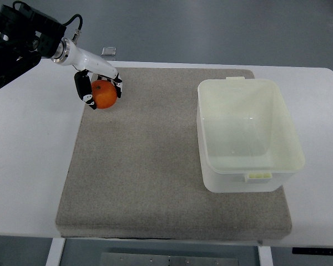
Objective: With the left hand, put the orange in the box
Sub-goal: 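Lift the orange with the left hand and carry it over the box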
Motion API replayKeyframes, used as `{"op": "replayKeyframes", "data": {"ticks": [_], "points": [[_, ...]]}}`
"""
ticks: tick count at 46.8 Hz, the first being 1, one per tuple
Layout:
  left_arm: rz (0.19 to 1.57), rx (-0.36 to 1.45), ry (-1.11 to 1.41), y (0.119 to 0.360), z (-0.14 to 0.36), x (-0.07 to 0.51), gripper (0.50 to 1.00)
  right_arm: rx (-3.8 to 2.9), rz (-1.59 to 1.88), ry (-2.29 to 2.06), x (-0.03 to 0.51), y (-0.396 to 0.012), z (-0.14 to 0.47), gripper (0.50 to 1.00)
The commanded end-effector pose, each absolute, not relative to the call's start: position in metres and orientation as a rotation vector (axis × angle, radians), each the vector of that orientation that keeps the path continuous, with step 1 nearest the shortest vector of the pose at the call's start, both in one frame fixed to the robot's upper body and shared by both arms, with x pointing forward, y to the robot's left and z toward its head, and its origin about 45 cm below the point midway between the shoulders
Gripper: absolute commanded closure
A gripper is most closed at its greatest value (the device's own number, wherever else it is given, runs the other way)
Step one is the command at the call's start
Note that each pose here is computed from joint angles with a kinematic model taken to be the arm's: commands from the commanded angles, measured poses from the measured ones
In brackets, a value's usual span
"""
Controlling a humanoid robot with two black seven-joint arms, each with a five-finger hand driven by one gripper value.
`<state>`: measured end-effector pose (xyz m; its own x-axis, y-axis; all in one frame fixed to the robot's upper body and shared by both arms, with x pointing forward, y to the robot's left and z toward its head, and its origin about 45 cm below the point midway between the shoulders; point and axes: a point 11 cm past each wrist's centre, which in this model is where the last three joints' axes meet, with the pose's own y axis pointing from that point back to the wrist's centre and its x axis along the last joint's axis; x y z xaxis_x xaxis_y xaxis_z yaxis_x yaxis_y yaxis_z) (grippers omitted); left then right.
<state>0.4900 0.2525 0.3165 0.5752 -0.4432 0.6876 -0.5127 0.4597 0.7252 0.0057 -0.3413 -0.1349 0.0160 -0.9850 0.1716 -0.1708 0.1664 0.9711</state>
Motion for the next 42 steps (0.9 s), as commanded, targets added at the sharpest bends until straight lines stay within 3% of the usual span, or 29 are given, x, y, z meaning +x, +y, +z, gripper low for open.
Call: {"op": "replayKeyframes", "data": {"ticks": [1,11,26,42], "points": [[0.056,1.145,-1.021,0.250,0.318,0.491,1.000,1.216,-0.975,-1.385,0.006,-0.341,-0.135,0.574],[0.094,1.086,-1.073,0.232,0.348,0.497,1.000,1.216,-0.975,-1.385,0.006,-0.341,-0.135,0.574],[0.026,0.902,-1.194,0.158,0.390,0.482,1.000,1.216,-0.975,-1.385,0.006,-0.341,-0.135,0.574],[-0.096,0.725,-1.261,0.086,0.401,0.450,1.000,1.216,-0.975,-1.385,0.006,-0.341,-0.135,0.574]]}}
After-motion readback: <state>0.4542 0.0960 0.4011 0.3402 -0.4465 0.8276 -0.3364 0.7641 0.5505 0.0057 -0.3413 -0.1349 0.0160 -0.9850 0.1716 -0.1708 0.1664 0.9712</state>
